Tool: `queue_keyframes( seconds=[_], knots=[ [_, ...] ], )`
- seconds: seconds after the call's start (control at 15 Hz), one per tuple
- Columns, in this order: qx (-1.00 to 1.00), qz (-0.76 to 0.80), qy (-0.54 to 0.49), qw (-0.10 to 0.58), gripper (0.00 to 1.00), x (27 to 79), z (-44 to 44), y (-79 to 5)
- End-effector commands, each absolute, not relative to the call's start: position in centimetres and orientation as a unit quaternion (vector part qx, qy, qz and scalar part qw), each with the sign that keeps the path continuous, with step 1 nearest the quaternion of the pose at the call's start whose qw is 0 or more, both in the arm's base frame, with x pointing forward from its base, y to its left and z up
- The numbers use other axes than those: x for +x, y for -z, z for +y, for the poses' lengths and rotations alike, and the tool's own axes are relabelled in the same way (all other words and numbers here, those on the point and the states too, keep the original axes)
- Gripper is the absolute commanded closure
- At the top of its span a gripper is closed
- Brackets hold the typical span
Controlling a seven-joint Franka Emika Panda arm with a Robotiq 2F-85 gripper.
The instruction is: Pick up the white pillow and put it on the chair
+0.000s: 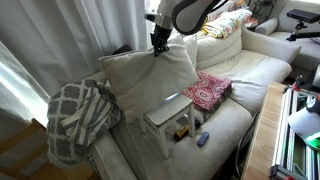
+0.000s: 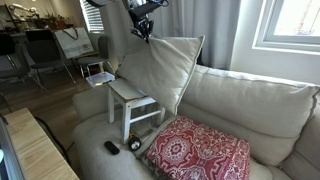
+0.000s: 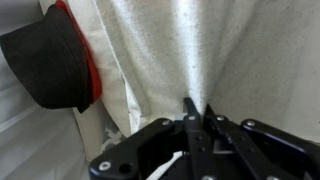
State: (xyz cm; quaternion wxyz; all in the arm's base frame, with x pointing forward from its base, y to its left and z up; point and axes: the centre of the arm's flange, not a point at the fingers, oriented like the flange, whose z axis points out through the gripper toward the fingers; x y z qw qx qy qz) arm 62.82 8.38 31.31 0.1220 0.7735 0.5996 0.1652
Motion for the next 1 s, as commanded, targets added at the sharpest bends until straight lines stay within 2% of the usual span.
queue_keyframes(
  seconds=[0.0, 0.4, 0.47, 0.53, 0.6, 0.93],
  knots=[
    [0.765, 0.599, -0.195, 0.133, 0.98, 63.9, 9.3, -31.9],
    [0.765, 0.609, -0.172, 0.117, 0.98, 62.6, 10.3, -30.2],
    [0.765, 0.609, -0.171, 0.117, 0.67, 62.6, 10.3, -30.2],
    [0.766, 0.609, -0.171, 0.116, 0.67, 62.6, 10.3, -30.2],
    [0.765, 0.610, -0.171, 0.116, 0.61, 62.6, 10.4, -30.3],
    [0.762, 0.610, -0.181, 0.119, 0.24, 62.7, 10.5, -31.3]
  ],
)
